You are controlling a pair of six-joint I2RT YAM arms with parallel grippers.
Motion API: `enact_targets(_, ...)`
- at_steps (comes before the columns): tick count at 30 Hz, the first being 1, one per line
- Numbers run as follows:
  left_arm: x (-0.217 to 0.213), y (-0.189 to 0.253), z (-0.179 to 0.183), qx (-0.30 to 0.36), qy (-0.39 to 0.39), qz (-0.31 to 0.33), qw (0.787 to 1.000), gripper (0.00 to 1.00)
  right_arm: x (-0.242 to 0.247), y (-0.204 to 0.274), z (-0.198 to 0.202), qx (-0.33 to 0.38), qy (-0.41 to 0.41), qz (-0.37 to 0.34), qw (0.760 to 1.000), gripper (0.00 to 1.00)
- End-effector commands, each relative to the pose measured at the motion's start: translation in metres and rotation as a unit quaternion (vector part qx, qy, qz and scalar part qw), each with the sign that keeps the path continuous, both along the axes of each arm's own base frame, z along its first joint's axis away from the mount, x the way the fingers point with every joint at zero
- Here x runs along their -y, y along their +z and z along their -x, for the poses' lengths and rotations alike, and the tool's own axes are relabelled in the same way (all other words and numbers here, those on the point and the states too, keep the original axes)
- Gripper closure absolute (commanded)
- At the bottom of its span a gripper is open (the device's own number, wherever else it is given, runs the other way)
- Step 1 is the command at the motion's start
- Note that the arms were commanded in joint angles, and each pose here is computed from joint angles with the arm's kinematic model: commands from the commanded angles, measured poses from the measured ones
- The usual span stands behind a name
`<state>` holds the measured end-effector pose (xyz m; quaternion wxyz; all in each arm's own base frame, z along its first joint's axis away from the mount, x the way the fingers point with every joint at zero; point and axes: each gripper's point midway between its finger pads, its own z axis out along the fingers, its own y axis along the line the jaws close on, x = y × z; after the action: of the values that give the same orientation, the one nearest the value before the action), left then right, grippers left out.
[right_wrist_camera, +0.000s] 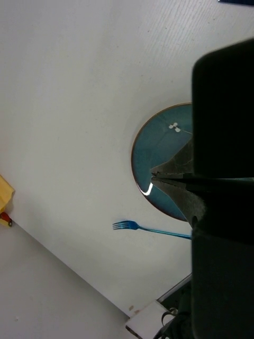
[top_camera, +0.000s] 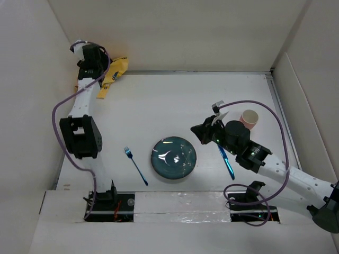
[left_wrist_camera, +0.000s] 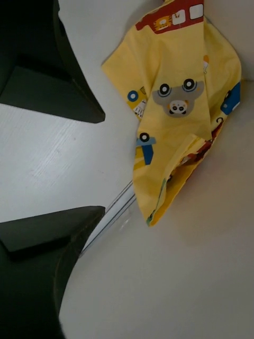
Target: Set the dinner table for one person
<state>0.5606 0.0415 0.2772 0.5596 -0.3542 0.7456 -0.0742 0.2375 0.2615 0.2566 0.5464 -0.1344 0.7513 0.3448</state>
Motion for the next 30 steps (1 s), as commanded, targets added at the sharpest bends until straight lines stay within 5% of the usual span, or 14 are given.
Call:
enact_targets(1,-0.015,-0.03,-0.024,-0.056,0.012,-0.003,0.998,0.37,-0.001,0.008,-0.004,0.011,-0.01,-0.003,1.0,1.0)
enact_targets(5,-0.028,-0.051,-0.054,-0.065,0.028,-0.006,0.997,0.27,-0.008,-0.005,-0.01,-0.001,-0.008,0.019,1.0,0.7)
enact_targets(8,-0.038,-0.057,-0.076,-0.046,0.04,-0.004,0.998,0.23,-0.017,-0.009,-0.009,-0.011,0.012,0.026,1.0,0.59)
enact_targets(16,-0.05,-0.077,-0.108,0.02,0.049,0.043,0.998,0.21,-0.045,-0.049,-0.004,-0.053,0.075,0.055,0.994,0.59)
enact_targets(23,-0.025,-0.051,-0.12,0.133,-0.007,0.093,0.987,0.21,-0.058,-0.072,-0.008,-0.077,0.091,0.073,0.99,0.62)
enact_targets(30,-0.022,-0.054,-0.149,0.151,-0.012,0.13,0.98,0.2,-0.068,-0.084,-0.013,-0.088,0.104,0.09,0.987,0.63)
